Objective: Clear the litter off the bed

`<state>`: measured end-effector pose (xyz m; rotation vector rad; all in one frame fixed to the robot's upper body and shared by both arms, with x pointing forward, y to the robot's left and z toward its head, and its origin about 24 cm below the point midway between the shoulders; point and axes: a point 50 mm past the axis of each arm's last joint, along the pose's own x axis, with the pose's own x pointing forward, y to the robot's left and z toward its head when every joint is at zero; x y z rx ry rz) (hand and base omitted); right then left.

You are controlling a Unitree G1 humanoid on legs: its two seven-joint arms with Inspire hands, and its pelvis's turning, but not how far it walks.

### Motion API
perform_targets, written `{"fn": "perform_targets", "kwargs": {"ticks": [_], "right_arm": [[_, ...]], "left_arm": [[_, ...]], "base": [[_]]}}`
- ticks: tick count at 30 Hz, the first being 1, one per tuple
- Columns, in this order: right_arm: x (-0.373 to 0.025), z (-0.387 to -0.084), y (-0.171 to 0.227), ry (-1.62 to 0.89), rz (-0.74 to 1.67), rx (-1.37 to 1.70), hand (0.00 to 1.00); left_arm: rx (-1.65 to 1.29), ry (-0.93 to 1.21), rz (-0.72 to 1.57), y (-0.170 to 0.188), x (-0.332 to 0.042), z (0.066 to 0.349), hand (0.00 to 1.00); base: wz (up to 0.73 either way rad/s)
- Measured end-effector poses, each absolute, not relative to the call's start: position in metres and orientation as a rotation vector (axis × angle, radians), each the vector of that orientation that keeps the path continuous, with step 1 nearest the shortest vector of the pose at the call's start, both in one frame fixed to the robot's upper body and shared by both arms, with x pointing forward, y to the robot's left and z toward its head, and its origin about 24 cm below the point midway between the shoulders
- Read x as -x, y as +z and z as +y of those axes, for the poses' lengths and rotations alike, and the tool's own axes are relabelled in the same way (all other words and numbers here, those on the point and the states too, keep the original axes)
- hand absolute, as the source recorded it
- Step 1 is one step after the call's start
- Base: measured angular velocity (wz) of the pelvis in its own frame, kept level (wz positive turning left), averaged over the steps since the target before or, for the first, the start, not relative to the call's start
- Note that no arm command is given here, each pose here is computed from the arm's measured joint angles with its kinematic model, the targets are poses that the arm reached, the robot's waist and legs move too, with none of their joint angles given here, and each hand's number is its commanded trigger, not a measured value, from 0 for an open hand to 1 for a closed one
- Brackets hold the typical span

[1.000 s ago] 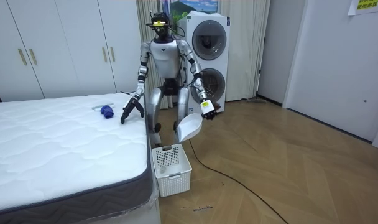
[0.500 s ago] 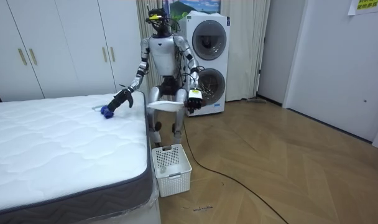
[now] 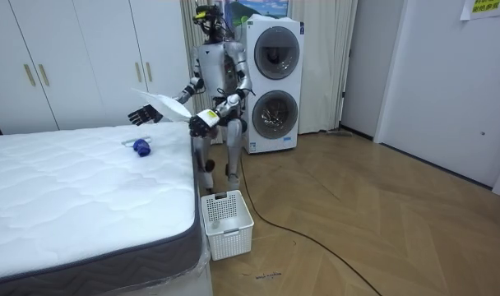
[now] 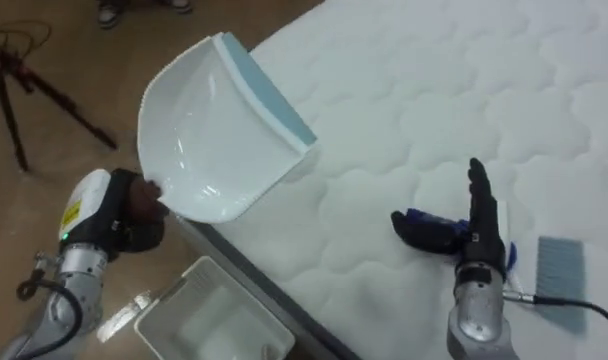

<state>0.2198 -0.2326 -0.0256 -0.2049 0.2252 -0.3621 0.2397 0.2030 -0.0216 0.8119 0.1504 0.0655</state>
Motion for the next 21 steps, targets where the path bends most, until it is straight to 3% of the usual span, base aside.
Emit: {"fn": "perform_targets", "kwargs": {"ticks": [7, 12, 21], "right_arm": [[-0.228, -0.231, -0.019, -0.363, 0.204, 0.185, 0.00], [-0.233, -0.222, -0.017, -0.312, 0.192, 0.166, 0.00], [-0.235, -0.212, -0.010, -0.215, 0.159, 0.142, 0.00]], "left_arm": [[-0.710, 0.070, 0.140, -0.022, -0.234, 0.188, 1.00], [-0.635, 0.105, 0.169, -0.021, -0.232, 0.200, 1.00], [-0.574, 0.012, 0.193, -0.022, -0.227, 0.192, 1.00]], "base": [[-1.49], [-1.44], [-0.37]]}}
